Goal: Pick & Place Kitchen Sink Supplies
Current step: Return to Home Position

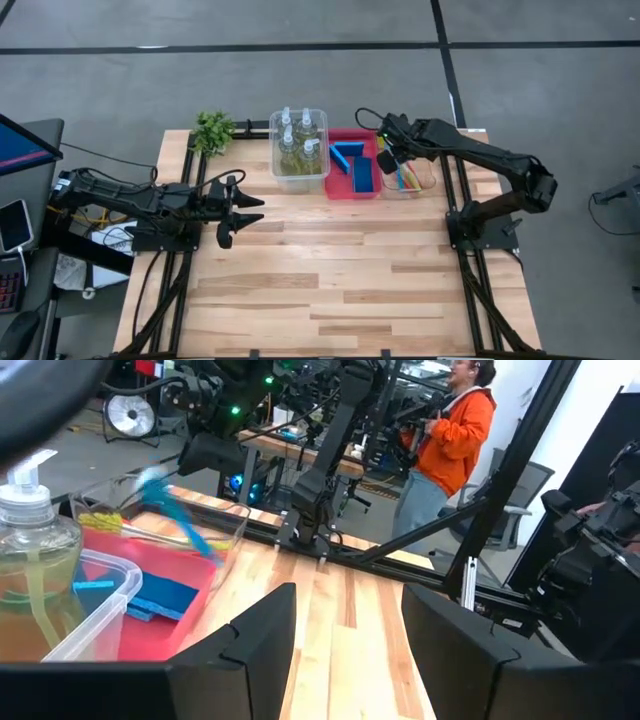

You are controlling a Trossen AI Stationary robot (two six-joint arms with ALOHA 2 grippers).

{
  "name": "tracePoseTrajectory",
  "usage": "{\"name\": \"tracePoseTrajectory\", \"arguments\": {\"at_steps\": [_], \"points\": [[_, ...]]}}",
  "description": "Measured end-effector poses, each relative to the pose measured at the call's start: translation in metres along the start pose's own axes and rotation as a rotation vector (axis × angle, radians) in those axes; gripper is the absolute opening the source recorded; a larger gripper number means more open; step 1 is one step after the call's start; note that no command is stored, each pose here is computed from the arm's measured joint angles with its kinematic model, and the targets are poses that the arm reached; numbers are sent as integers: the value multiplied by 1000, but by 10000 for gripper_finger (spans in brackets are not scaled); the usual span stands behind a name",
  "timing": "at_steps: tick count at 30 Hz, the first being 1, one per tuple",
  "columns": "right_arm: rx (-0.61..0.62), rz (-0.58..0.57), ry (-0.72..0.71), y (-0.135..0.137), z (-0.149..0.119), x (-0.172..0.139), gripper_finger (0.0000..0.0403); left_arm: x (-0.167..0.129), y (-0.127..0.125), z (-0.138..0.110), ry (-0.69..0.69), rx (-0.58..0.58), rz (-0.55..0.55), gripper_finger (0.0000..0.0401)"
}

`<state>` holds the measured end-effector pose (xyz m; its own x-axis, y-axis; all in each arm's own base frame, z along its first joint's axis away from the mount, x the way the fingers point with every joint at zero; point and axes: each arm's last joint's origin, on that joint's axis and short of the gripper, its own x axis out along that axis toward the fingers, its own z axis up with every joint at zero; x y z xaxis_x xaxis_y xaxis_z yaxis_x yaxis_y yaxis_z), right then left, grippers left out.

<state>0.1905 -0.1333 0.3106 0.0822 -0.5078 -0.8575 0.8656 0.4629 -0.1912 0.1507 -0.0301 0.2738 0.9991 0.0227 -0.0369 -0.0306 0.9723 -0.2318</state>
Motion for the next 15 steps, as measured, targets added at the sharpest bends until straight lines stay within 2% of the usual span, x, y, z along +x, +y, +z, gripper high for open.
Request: {"name": "tracePoseTrajectory", "arguments": {"at_steps": [10,15], "points": [[11,12,-3,-1,-4,-6,187,0,0,0,1,0,0,185],[-4,23,-101,1,-10,-25,206,0,0,0,2,0,-1,185]]}}
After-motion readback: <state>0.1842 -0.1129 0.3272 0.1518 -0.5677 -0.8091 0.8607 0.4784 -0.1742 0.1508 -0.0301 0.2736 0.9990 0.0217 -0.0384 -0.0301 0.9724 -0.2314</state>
